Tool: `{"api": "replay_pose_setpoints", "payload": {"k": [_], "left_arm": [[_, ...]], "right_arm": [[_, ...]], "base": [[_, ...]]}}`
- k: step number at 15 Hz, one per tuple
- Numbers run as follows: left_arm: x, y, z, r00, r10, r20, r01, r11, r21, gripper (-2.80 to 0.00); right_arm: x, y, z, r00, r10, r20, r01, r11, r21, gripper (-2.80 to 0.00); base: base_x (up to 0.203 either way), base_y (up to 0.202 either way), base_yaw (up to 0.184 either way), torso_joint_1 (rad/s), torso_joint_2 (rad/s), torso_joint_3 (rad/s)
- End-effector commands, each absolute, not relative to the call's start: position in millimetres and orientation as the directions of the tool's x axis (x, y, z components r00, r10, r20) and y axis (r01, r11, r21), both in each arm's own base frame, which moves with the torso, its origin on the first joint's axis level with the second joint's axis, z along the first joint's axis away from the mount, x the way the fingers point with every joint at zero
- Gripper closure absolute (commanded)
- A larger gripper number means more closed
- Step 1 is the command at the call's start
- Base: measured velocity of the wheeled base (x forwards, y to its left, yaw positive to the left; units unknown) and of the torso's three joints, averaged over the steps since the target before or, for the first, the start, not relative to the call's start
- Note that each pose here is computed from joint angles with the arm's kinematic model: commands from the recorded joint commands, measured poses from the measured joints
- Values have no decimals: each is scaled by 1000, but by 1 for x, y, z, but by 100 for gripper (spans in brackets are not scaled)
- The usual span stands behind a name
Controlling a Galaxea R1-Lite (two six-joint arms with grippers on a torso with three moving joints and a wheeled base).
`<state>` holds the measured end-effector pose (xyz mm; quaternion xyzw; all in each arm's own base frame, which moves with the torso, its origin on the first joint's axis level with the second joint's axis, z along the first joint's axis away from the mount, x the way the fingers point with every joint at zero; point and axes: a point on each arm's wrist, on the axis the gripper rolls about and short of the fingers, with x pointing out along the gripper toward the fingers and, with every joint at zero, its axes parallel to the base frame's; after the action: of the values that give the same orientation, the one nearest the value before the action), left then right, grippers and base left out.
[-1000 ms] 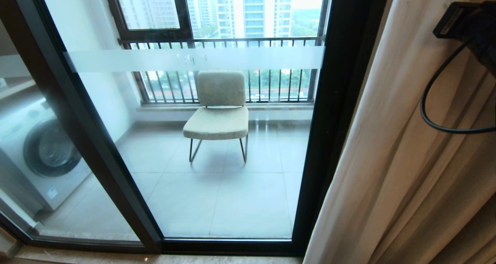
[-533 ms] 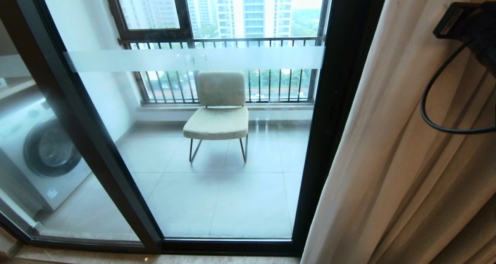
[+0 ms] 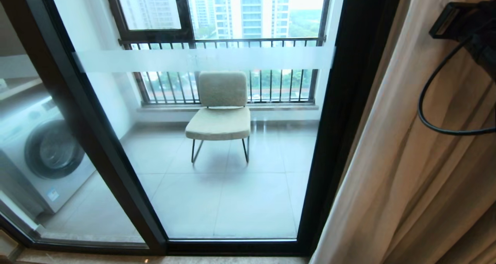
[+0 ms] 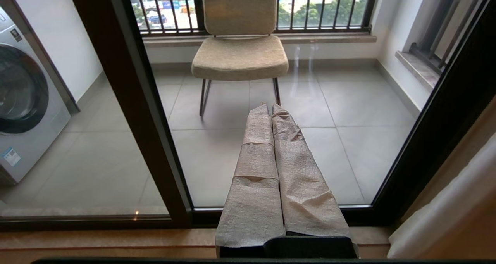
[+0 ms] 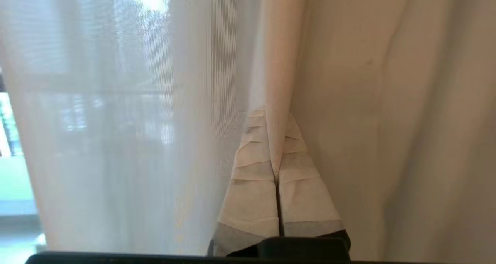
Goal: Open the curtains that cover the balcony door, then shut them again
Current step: Close the inner curtains on both sides
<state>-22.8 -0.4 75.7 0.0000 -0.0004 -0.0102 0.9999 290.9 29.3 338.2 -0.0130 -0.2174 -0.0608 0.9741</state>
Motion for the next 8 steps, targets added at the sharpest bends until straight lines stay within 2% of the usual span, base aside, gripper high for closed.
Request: {"api": "replay_pose_setpoints", "payload": {"k": [1,8], "left_arm": [[-23,0,76,1000,-20,3,20,1000,0,0],[-23,0,76,1000,-20,3,20,1000,0,0]], "right_arm": [[292,29,338,897,-115,427,127,992,1,0],[295,30,337,897,-111,427,123,992,0,0]], "base": [[0,198,-3,-1,7,-1],[0,193,-1,3,2,3]]}}
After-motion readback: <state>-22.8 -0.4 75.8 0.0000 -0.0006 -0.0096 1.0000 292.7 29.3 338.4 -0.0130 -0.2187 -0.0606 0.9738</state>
